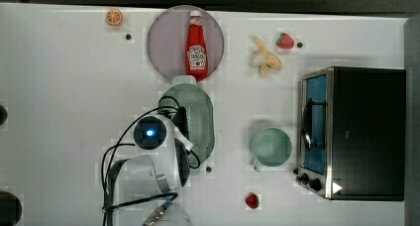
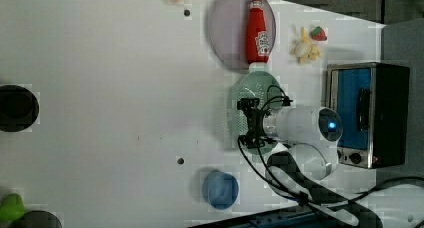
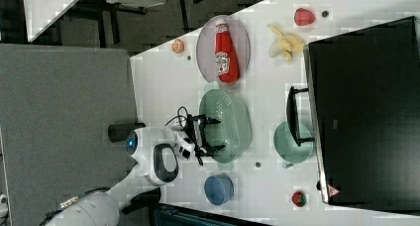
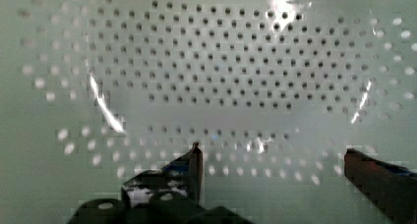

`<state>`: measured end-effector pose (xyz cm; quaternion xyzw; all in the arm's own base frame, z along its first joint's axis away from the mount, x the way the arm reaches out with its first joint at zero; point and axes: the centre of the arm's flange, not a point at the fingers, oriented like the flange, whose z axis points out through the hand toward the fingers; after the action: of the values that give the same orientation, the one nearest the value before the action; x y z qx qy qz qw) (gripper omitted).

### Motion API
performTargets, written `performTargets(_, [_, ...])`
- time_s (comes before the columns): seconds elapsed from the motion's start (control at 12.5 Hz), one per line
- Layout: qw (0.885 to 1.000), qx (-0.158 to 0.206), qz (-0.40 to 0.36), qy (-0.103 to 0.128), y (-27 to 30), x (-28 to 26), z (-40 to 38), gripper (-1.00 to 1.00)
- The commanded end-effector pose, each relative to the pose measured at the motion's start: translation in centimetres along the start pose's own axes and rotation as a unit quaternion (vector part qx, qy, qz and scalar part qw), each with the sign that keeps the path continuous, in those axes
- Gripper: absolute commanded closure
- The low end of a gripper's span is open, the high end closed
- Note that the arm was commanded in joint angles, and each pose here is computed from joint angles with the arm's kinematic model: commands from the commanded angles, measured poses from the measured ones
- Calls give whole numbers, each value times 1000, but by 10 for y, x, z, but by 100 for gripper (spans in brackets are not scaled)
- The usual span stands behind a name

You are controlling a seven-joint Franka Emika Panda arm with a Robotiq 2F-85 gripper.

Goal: Drag strainer right to left.

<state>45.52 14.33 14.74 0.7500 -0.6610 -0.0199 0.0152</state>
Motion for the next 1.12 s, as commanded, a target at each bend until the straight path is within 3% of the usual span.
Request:
performTargets(0.08, [999,4,33,-2,-5,-43,-5,-100])
performTargets(0.4, [999,11,32,-7,-20,-78,-1,-100])
performTargets(0.88, [999,-17,26,-18,-39,-135,-3,-100])
performTargets(1.12, [999,-13,16,-26,-47,-166,-4,-100])
